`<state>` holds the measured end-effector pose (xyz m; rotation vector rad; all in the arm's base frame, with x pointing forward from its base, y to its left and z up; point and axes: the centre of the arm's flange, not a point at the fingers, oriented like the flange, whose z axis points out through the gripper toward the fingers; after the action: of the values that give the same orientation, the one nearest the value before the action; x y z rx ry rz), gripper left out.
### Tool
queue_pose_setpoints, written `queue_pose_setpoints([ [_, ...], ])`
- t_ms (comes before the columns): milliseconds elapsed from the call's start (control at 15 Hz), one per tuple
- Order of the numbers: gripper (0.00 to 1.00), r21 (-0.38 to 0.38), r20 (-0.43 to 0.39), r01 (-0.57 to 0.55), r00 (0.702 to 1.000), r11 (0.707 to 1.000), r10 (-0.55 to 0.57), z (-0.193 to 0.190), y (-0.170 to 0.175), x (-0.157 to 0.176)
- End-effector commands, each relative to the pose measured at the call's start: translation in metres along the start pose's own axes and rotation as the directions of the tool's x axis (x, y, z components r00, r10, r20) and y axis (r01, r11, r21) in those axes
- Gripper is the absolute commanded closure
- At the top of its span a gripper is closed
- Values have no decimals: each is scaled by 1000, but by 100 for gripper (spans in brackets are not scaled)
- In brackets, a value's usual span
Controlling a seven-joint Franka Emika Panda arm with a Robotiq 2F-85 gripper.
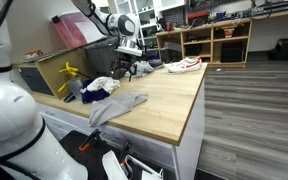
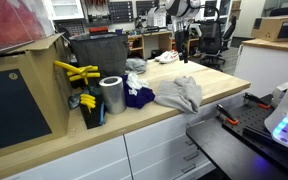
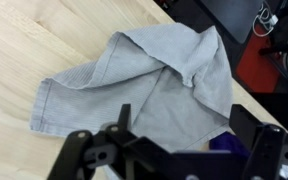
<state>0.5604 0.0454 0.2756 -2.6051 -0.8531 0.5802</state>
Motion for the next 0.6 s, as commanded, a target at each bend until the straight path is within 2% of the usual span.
queue_pose_setpoints([
  [0,0,-15,-61,-192,980,981,191,0,19,15],
  [267,0,-27,-91,-370,926,929,367,10,43,11],
  [533,0,-29,-81,-463,885,886,459,18,62,1],
])
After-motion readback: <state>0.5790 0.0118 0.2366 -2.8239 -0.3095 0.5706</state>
